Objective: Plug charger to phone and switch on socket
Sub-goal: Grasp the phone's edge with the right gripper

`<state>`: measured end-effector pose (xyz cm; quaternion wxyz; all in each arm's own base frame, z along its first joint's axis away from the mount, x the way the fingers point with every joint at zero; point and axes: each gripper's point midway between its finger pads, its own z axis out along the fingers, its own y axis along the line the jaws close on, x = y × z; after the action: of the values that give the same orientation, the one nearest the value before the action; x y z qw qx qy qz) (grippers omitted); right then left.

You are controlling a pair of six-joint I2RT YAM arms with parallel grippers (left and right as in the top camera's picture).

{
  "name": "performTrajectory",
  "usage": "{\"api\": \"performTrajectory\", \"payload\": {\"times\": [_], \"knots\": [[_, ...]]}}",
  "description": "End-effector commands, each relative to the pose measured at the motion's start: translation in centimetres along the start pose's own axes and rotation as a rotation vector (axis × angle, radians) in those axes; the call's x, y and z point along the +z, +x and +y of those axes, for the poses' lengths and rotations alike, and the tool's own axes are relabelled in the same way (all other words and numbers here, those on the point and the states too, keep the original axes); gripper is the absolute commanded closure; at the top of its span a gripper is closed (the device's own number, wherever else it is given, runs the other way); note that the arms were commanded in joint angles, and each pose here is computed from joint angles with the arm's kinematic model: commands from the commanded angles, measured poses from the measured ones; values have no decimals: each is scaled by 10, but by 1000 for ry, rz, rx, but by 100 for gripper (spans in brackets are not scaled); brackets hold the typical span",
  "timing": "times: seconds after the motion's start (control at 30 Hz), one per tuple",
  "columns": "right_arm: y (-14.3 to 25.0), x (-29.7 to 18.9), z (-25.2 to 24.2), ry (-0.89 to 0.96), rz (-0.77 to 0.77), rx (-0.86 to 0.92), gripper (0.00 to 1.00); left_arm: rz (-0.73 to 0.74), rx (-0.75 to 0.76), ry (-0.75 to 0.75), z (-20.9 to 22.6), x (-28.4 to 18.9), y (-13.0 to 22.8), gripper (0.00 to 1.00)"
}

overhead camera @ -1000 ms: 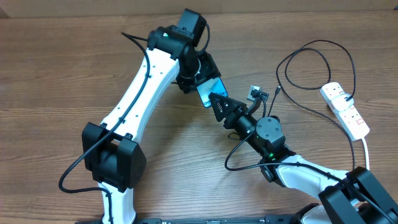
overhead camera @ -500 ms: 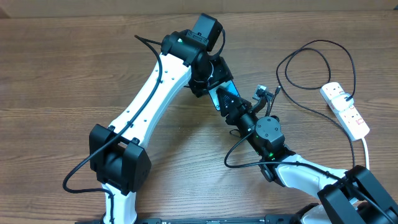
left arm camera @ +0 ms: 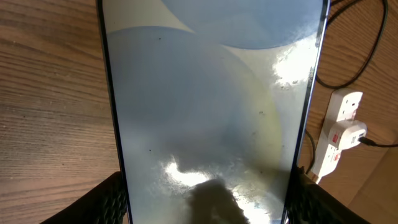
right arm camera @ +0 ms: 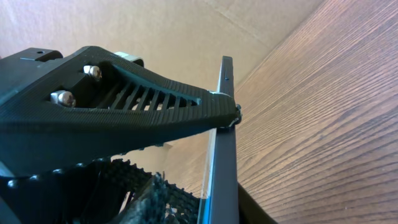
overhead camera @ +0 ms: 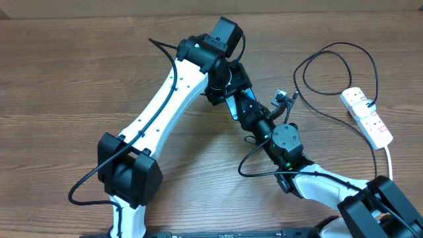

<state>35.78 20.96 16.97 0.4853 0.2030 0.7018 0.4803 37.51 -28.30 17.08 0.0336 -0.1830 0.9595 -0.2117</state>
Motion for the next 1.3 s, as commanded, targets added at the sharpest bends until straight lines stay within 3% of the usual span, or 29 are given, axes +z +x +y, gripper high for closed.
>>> {"api": "performTrajectory", "payload": {"times": [0.0, 0.77, 1.07, 1.17, 1.2, 1.27], "knots": [[-2, 5, 12, -31, -2, 8, 75, -22, -1, 23, -11, -5, -1, 56], [12, 4, 19, -75, 80, 7, 92, -11, -1, 21, -11, -5, 2, 51], [24, 2, 26, -115, 154, 6, 95, 31, -2, 50, -15, -5, 9, 35], [27, 1, 27, -124, 174, 5, 96, 29, 3, 50, -15, -6, 8, 18], [28, 1, 25, -117, 179, 6, 96, 28, 14, 50, -15, -6, 7, 0], [32, 1, 22, -105, 197, 7, 96, 25, 53, 49, -13, -6, 5, 0]]}}
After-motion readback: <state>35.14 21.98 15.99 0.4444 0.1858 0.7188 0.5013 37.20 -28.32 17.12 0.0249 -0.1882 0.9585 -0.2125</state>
